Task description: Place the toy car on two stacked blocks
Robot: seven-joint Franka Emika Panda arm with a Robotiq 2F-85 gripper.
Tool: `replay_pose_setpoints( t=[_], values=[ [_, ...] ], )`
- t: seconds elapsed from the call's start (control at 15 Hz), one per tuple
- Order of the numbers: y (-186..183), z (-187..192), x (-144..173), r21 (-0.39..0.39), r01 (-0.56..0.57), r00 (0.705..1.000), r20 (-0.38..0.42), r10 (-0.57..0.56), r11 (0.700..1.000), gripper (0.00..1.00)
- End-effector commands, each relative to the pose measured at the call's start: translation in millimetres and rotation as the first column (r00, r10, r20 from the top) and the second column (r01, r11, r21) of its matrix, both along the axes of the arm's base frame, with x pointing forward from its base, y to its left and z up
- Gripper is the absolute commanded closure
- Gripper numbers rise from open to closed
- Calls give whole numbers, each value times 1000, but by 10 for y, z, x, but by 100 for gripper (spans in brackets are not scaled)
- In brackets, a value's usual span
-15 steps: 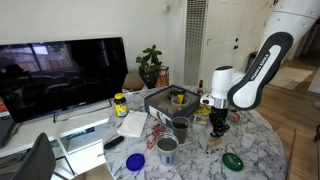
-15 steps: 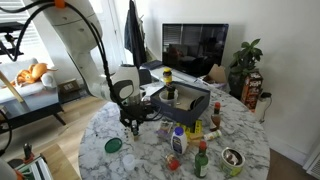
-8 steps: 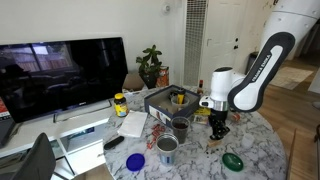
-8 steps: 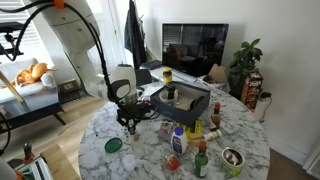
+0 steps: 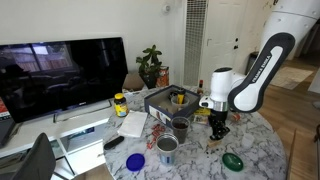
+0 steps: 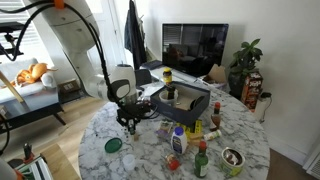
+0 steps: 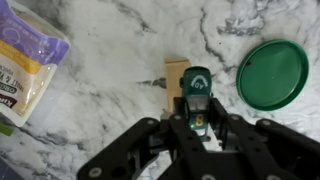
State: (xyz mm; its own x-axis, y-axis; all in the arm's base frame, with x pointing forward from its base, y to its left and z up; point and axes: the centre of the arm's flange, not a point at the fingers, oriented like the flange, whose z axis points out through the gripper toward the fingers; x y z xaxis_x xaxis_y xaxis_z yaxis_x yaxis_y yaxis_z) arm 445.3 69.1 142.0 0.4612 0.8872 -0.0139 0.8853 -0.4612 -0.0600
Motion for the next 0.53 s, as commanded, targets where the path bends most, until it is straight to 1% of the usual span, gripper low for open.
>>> replay_pose_setpoints(
  t=[0.0,0.47],
  values=[
    [17,-57,-18,-16,-1,1000,18,1,1000,93],
    [28,-108,9,-9,-8,1000,24,8,1000,93]
  ],
)
